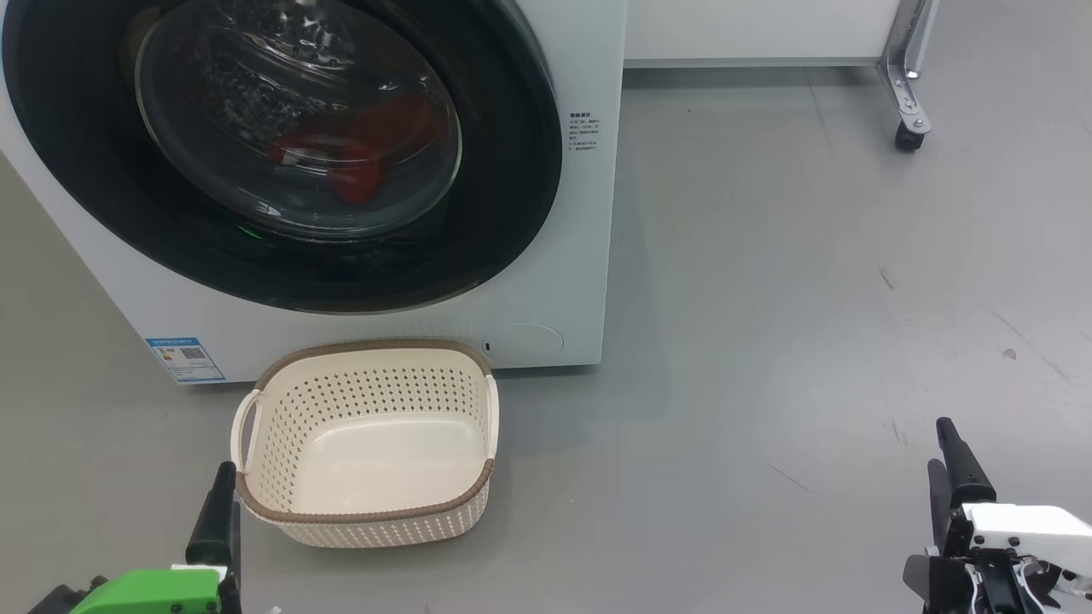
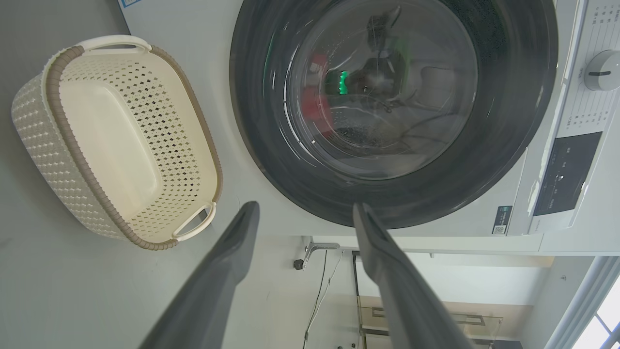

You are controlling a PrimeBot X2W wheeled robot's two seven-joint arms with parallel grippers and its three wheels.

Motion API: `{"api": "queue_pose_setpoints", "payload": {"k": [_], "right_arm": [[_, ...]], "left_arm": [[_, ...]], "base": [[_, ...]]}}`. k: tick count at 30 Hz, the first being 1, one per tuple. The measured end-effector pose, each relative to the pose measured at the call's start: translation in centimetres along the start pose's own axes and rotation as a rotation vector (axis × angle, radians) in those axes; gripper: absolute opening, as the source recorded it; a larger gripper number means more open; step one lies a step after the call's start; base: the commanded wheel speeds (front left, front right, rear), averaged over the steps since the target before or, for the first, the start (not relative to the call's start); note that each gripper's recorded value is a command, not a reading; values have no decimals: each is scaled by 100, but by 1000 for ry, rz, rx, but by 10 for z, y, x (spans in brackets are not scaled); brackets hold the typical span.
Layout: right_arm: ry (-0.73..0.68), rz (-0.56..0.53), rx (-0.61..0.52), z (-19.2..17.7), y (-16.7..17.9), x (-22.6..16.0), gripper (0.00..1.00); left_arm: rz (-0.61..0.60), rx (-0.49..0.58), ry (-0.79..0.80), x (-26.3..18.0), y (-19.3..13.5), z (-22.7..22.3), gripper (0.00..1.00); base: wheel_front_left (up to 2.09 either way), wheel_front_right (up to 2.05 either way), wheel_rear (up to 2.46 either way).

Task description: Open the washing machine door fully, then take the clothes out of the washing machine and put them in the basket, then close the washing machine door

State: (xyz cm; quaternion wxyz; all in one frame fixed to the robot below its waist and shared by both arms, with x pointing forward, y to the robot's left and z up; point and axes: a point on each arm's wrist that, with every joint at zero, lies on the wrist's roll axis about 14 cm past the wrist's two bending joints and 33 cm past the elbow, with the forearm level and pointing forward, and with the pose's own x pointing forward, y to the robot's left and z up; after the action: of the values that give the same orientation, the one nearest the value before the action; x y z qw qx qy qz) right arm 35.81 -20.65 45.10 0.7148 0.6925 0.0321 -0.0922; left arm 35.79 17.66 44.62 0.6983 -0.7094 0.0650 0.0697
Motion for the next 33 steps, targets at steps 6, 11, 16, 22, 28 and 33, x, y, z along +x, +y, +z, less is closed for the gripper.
{"api": "queue_pose_setpoints", "payload": {"k": [6,11,16,22,28,33], "right_arm": [[-19,19,-36,3,6,1,100],[-32,44,-71,5,14,3,100],[-47,73,-109,7,24,4,100],[-65,128,-161,8,42,8,100],[-78,170,-210,8,56,9,100],[-94,216,-253,8,71,10,100]], "left_arm": [[-20,7,-26,1,-6,5,100],[-40,28,-44,4,-14,9,100],[-66,49,-64,6,-22,12,100],[-106,63,-83,8,-36,15,100],[-149,110,-97,11,-51,16,100],[-178,158,-109,11,-60,16,100]], "base": [[0,0,0],[0,0,0],[0,0,0],[0,0,0],[0,0,0],[0,0,0]]}}
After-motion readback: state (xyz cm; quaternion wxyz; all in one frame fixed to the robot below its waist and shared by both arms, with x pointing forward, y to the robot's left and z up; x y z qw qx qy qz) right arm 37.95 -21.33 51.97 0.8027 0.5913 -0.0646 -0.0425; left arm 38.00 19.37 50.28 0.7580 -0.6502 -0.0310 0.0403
